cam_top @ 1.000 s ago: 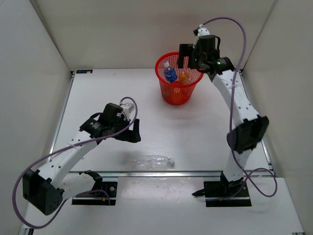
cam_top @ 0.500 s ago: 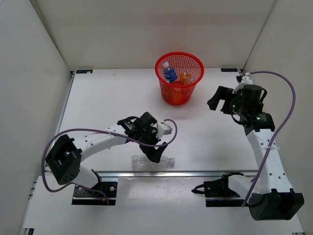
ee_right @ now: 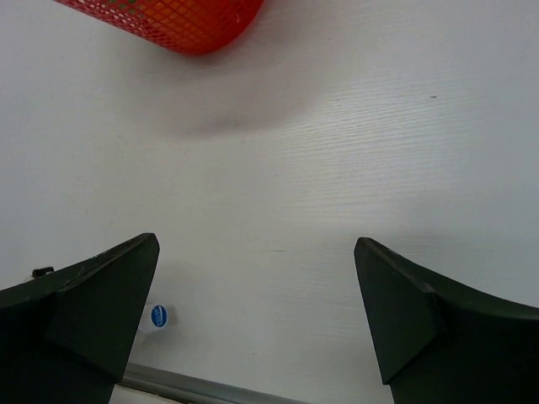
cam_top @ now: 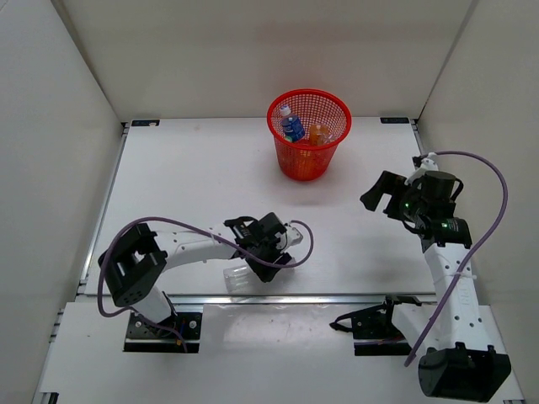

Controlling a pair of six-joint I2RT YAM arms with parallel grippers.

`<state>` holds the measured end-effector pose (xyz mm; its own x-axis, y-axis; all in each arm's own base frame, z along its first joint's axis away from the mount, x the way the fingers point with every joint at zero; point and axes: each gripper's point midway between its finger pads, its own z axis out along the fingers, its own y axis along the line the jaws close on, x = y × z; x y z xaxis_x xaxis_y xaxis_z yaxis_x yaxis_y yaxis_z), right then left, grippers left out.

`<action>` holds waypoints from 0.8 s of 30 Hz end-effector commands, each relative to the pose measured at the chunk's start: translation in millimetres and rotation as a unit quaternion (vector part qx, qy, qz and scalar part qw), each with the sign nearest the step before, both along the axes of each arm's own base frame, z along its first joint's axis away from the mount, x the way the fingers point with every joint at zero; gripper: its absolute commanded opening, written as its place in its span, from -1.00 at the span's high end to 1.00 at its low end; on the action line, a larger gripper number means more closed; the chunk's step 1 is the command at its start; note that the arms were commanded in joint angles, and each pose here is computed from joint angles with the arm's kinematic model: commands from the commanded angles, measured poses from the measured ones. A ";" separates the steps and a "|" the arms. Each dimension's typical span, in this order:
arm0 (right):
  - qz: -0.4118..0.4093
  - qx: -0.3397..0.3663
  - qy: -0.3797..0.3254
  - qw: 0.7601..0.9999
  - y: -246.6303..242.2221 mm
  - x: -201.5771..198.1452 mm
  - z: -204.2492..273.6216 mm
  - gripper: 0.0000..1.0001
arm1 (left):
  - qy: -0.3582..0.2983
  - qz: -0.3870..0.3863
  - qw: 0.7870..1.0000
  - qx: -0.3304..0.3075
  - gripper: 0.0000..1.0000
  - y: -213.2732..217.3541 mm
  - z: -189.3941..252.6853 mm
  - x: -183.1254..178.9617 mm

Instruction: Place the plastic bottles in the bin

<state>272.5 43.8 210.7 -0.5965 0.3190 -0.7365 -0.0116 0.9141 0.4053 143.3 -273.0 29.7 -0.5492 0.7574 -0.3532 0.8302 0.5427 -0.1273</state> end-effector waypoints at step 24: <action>-0.088 -0.048 -0.012 0.995 -57.0 0.2 -5.5 -0.98 | -0.461 0.348 0.640 -0.507 0.12 -55.3 420.0 313.1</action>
